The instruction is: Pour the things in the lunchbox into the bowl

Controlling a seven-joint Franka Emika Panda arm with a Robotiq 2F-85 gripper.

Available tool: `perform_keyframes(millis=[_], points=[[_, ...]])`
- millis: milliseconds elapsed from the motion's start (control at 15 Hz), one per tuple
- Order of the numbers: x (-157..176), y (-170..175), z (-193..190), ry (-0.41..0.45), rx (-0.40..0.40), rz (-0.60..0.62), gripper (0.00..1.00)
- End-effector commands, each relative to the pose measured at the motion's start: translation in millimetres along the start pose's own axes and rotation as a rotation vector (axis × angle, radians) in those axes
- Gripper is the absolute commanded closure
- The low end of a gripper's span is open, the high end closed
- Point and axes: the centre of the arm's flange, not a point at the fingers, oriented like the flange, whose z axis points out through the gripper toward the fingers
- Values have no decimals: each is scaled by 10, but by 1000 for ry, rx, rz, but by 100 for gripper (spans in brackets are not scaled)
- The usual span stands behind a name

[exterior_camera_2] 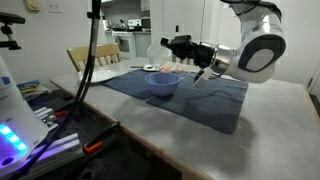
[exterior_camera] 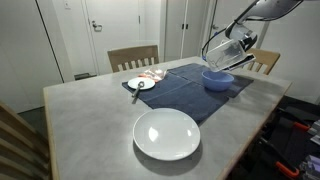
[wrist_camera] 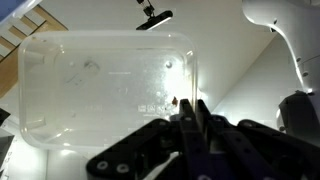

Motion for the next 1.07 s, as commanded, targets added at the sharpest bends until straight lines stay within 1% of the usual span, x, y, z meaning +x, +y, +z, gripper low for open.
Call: perform_keyframes(millis=[0, 267, 467, 800, 1000], points=[[129, -66, 4, 2, -6, 10, 98], [211, -105, 58, -15, -20, 33, 98], [350, -155, 126, -43, -38, 51, 98], [741, -227, 297, -117, -68, 106, 98], [1020, -205, 442, -170, -73, 167, 98]])
